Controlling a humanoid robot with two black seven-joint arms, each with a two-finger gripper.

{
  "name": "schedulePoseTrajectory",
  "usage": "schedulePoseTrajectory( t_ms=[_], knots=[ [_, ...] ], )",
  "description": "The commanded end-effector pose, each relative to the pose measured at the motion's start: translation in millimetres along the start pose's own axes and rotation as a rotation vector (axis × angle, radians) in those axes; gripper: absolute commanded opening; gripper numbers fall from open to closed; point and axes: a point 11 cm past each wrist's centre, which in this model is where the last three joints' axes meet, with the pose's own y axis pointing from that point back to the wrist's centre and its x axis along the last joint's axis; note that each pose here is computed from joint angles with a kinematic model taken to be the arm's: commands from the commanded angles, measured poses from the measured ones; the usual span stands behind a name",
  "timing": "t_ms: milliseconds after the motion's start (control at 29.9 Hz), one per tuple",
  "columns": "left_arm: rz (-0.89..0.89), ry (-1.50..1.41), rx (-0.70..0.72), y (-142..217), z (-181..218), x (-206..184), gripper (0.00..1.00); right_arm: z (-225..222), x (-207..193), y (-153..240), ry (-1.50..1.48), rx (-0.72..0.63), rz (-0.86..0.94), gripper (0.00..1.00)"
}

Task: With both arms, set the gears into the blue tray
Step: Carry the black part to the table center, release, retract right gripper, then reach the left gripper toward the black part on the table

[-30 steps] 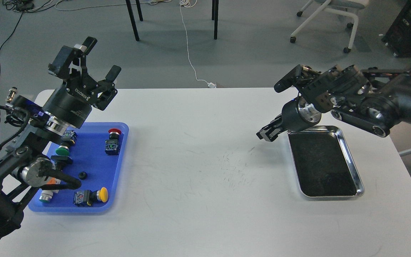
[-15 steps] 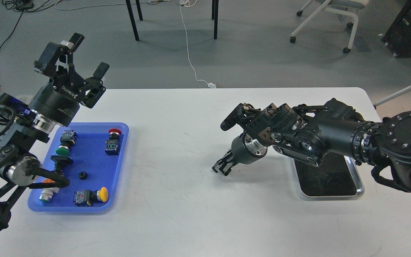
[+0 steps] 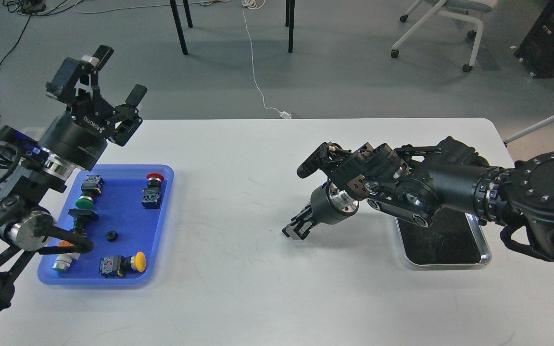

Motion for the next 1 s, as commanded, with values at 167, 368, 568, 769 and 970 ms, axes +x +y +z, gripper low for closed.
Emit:
schedulePoseTrajectory(
  t_ms=[167, 368, 568, 769, 970],
  knots=[
    [-0.038, -0.012, 0.024, 2.6, -2.1, -2.6, 0.98, 22.2, 27.1, 41.0, -0.172, 0.01, 0.151, 0.97],
    [-0.189, -0.137, 0.073, 1.5, -5.2, -17.2, 0.98, 67.2, 25.9, 113.3, -0.517, 0.095, 0.453, 0.97],
    [-0.405, -0.35, 0.15, 2.0, -17.3, -45.3, 0.98, 94.6, -26.0, 151.0, -1.039, 0.368, 0.825, 0.97],
    [-0.686, -0.693, 0.244, -5.3, -40.4, -80.7, 0.98, 128.8, -118.3, 167.1, -1.379, 0.417, 1.085, 0.98],
    [-1.098, -1.143, 0.31, -13.9, -81.2, -122.2, 0.98, 139.4, -193.0, 173.9, -1.692, 0.517, 1.328, 0.98]
  ],
)
